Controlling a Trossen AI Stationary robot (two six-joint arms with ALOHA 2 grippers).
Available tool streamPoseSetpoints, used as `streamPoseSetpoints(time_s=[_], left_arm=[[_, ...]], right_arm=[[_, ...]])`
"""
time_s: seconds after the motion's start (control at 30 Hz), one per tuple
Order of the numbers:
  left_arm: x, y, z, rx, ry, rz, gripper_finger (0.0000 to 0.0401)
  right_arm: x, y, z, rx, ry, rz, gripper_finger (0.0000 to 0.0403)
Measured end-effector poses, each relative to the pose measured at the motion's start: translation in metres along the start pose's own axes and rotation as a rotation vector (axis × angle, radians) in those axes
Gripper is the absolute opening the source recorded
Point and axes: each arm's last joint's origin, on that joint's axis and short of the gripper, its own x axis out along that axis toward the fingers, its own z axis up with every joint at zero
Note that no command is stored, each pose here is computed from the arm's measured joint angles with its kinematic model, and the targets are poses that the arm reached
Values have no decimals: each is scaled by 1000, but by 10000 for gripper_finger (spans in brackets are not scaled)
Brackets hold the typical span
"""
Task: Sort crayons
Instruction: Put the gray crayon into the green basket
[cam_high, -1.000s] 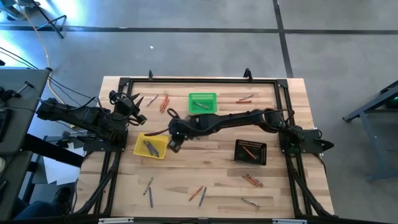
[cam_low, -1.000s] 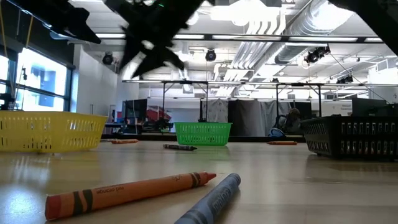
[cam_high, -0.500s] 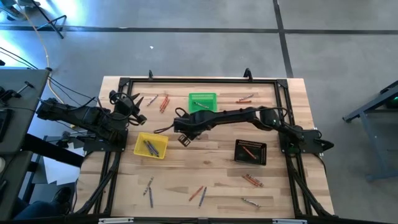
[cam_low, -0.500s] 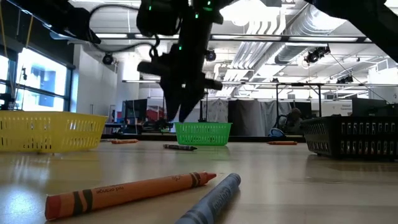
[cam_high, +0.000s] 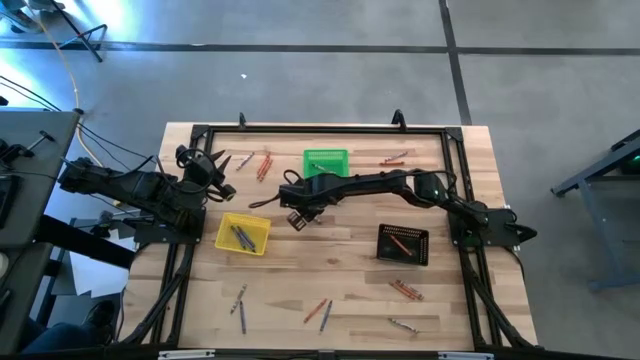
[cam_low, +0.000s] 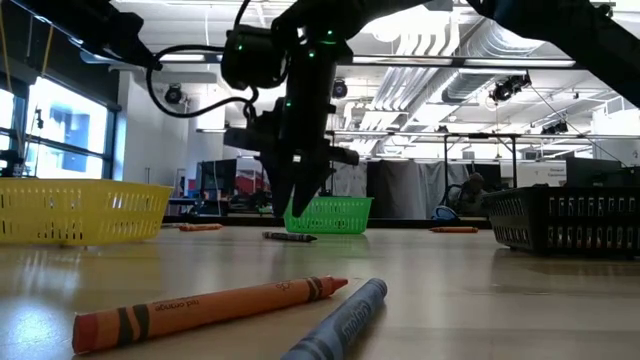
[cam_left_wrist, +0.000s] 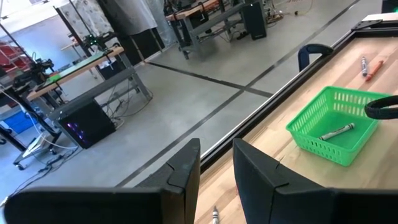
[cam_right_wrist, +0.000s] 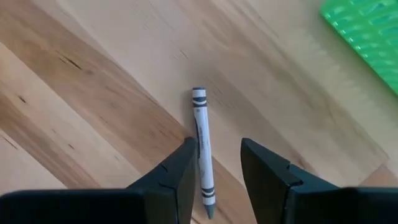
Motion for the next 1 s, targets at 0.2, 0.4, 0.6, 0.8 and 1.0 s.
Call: streamPoseSetpoints(time_s=[0.2,0.4,0.6,0.8,1.0], left_arm=[[0,-1,0,-7,10,-46,85],[0,-3,0,-19,17,-96,85],[2,-14,9,-44,-6,-183,85],[13,-48,22,-3,-37,-328,85],[44,-100,18,36,18,-567,85]], right_arm=[[-2,8,-7,-8,-5,5,118],[-4,12,-15,-64,26,-13,118],[-54,-1,-42,-151,106,-225,117],[-119,-2,-77,-179,78,-299,117],[-174,12,-116,-194,-60,-209,117]])
